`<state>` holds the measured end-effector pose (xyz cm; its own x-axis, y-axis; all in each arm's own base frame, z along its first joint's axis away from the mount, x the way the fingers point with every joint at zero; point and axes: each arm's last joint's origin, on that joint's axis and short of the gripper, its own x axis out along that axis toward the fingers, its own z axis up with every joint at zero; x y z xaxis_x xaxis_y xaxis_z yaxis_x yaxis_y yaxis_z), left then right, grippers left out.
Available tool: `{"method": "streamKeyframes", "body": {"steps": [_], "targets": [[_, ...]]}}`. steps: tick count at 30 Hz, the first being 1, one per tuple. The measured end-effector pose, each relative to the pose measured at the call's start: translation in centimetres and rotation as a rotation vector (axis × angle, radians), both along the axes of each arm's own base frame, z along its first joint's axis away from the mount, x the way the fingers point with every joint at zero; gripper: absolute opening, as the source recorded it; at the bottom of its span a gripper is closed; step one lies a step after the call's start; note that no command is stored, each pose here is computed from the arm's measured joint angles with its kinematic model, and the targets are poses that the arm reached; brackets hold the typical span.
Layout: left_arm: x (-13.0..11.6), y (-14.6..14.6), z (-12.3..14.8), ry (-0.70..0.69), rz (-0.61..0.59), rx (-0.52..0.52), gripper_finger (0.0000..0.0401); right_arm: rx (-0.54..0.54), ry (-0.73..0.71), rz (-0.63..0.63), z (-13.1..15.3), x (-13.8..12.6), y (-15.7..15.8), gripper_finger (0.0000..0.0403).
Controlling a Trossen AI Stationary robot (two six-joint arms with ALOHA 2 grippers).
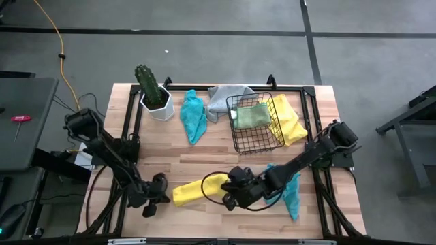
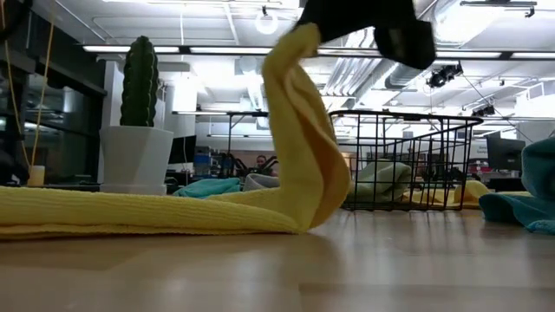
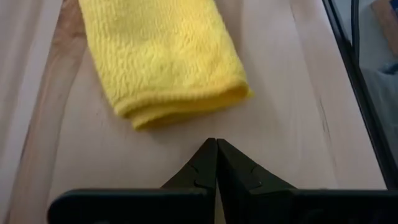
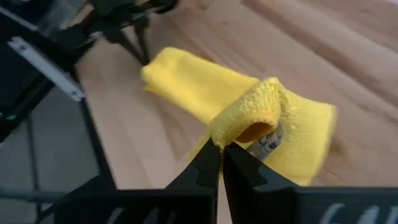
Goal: Fold microfiber towels
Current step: Fold the bottom yellow microfiber towel
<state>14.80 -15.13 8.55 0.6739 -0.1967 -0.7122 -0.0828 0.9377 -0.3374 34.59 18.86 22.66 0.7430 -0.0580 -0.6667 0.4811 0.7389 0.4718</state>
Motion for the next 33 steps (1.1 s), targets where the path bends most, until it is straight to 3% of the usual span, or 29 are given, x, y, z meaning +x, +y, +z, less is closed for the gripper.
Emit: {"method": "streamKeyframes", "body": {"steps": [13,23,33], "targets": [[1.9,1.4,-0.1,-0.033,-0.024,0.038,0.0000,-0.005,-0.110,0.089,-3.4,4.2,-0.7,0.0000],[2.2,1.8,0.0,-0.053,0.004,0.057,0.0000,0.080,-0.220,0.148,-6.7,7.4,-1.8,0.0000],[2.2,1.8,0.0,-0.058,-0.005,0.069,0.0000,0.052,-0.319,0.223,-7.4,11.6,-1.7,0.0000]]}}
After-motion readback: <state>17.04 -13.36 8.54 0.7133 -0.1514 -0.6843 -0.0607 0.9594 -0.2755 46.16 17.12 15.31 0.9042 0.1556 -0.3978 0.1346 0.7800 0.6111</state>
